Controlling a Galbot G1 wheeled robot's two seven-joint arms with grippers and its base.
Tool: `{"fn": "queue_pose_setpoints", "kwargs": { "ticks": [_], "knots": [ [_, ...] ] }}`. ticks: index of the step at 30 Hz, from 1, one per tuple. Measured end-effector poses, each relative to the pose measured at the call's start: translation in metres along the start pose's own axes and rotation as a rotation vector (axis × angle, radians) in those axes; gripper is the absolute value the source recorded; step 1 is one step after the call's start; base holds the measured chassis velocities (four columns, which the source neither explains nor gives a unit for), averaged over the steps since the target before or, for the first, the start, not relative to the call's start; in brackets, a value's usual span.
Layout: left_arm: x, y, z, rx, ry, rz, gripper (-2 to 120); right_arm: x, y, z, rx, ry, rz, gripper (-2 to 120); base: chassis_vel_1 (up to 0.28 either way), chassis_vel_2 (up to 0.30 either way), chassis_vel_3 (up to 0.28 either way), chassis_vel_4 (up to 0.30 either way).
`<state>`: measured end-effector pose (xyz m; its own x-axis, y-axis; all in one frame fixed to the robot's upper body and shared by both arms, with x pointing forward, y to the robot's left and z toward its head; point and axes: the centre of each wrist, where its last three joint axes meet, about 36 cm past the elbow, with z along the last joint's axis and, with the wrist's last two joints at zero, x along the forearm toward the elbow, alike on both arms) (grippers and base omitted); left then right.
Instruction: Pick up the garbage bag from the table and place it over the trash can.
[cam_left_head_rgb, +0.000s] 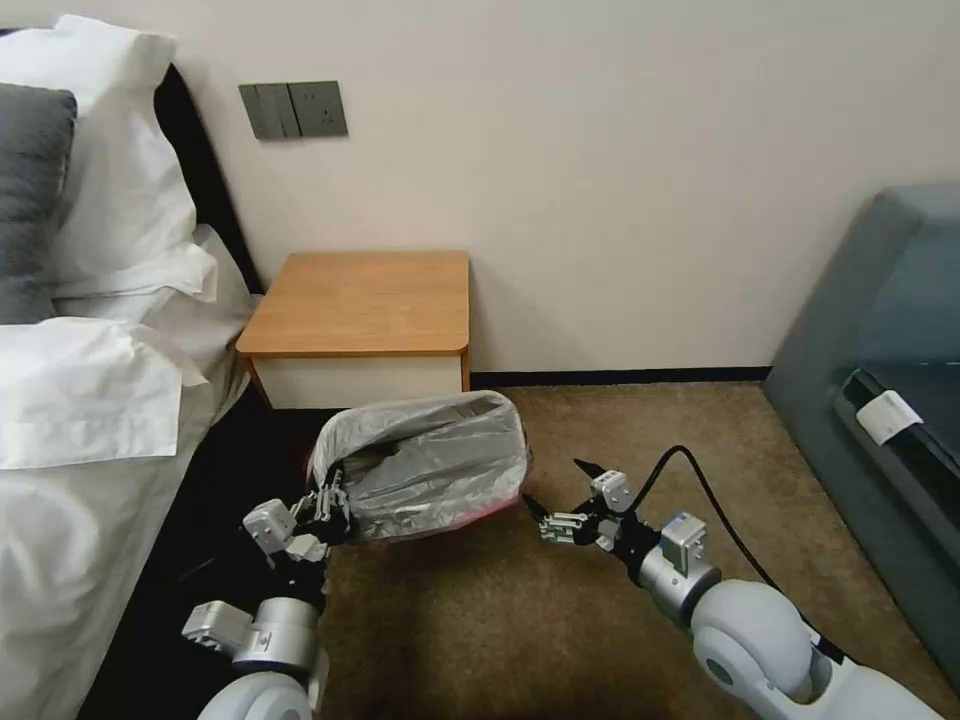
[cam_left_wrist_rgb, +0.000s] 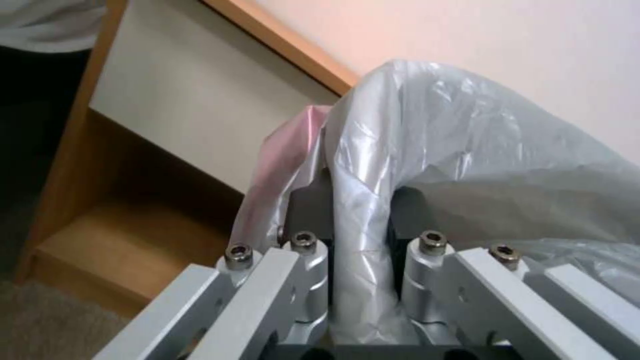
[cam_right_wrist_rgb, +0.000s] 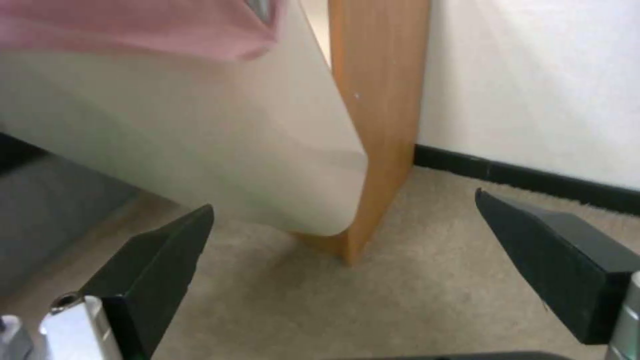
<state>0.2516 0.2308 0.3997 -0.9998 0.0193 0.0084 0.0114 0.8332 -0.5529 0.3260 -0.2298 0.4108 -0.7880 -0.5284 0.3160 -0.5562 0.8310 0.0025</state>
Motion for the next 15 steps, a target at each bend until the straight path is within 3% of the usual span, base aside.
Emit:
{"fn": "queue_pose_setpoints", "kwargs": {
  "ticks": [3,7,11,12,13,15],
  "knots": [
    [-0.002,0.0,-0.001,0.008,-0.009,-0.006,11,0.008,0.004,0.004,-0.017,-0.009,0.012,100,0.0,0.0,0.0,0.0],
    [-0.002,0.007,-0.003,0.01,-0.02,-0.028,11,0.03,0.031,-0.003,-0.141,-0.04,0.004,100,0.0,0.0,0.0,0.0],
    [-0.002,0.007,-0.003,0.01,-0.02,-0.028,11,0.03,0.031,-0.003,-0.141,-0.04,0.004,100,0.0,0.0,0.0,0.0],
    [-0.005,0.012,-0.001,0.014,-0.023,-0.04,11,0.052,0.076,-0.021,-0.474,-0.053,-0.058,100,0.0,0.0,0.0,0.0],
    [-0.005,0.012,-0.001,0.014,-0.023,-0.04,11,0.052,0.076,-0.021,-0.474,-0.053,-0.058,100,0.0,0.0,0.0,0.0],
    [-0.006,0.013,-0.001,0.015,-0.024,-0.041,11,0.047,0.096,-0.041,-0.707,-0.068,-0.095,100,0.0,0.0,0.0,0.0]
  ]
}}
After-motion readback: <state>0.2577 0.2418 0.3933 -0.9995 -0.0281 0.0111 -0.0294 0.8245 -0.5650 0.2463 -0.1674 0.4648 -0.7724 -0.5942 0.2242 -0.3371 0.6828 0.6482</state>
